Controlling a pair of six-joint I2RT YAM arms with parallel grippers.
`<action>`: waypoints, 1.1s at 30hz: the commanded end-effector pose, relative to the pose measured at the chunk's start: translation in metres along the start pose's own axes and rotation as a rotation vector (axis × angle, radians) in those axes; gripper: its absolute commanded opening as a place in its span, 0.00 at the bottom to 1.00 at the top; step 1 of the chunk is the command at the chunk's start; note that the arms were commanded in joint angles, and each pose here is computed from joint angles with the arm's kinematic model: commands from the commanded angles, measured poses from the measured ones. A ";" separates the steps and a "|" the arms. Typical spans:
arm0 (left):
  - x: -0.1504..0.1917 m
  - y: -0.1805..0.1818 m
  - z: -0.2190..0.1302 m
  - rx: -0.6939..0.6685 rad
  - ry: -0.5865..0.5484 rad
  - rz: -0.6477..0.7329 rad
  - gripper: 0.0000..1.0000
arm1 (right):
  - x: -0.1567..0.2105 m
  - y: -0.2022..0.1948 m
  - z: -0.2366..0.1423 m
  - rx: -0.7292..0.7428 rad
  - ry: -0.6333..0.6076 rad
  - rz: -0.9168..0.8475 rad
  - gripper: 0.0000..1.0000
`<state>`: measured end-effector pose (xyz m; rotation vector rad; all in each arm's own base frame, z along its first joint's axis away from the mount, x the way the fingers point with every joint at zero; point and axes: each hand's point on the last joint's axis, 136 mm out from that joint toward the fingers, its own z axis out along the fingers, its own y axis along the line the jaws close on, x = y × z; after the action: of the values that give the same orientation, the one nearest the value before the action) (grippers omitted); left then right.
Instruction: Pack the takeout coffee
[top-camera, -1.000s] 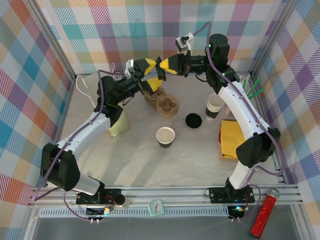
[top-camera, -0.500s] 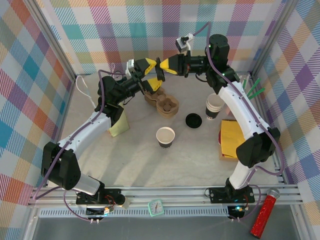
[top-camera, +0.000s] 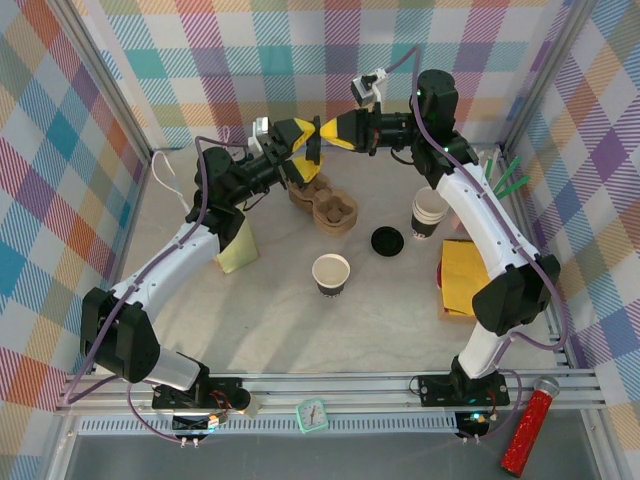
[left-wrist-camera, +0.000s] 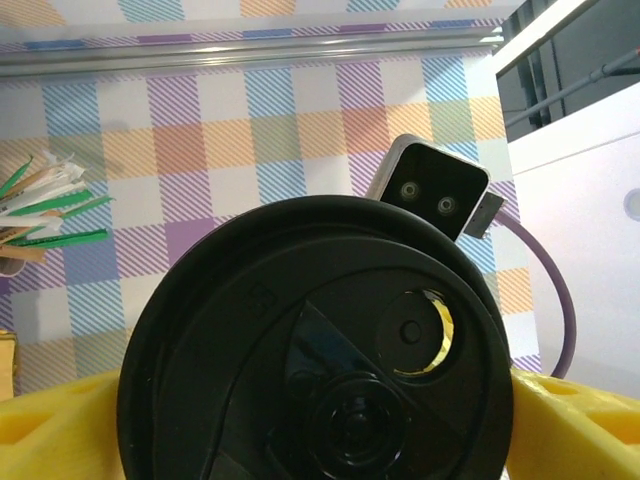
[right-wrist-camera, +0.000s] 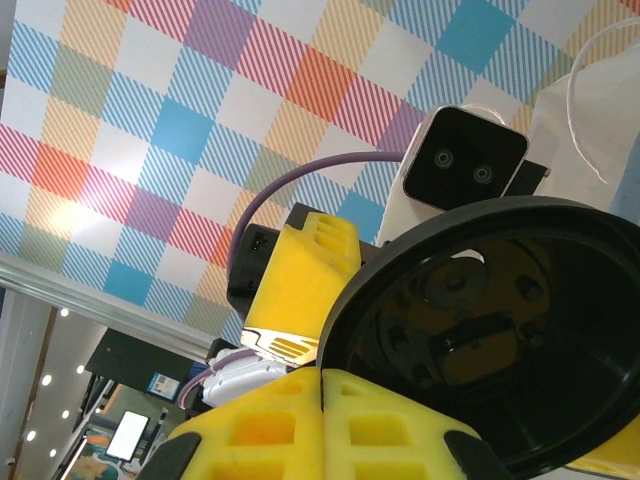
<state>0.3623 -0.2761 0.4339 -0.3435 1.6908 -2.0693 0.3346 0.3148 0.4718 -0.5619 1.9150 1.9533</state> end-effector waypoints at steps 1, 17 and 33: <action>0.014 -0.033 -0.003 0.053 0.043 0.071 0.89 | 0.006 0.012 -0.002 -0.011 0.006 -0.047 0.04; 0.007 -0.025 -0.012 -0.017 0.016 0.099 0.93 | 0.007 0.008 -0.004 0.010 0.000 -0.051 0.01; -0.004 -0.025 -0.022 -0.044 -0.016 0.110 1.00 | 0.008 0.003 -0.009 0.026 -0.010 -0.039 0.00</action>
<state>0.3646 -0.2620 0.4206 -0.3602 1.7787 -1.9475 0.3363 0.3120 0.4577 -0.5343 1.9561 1.9303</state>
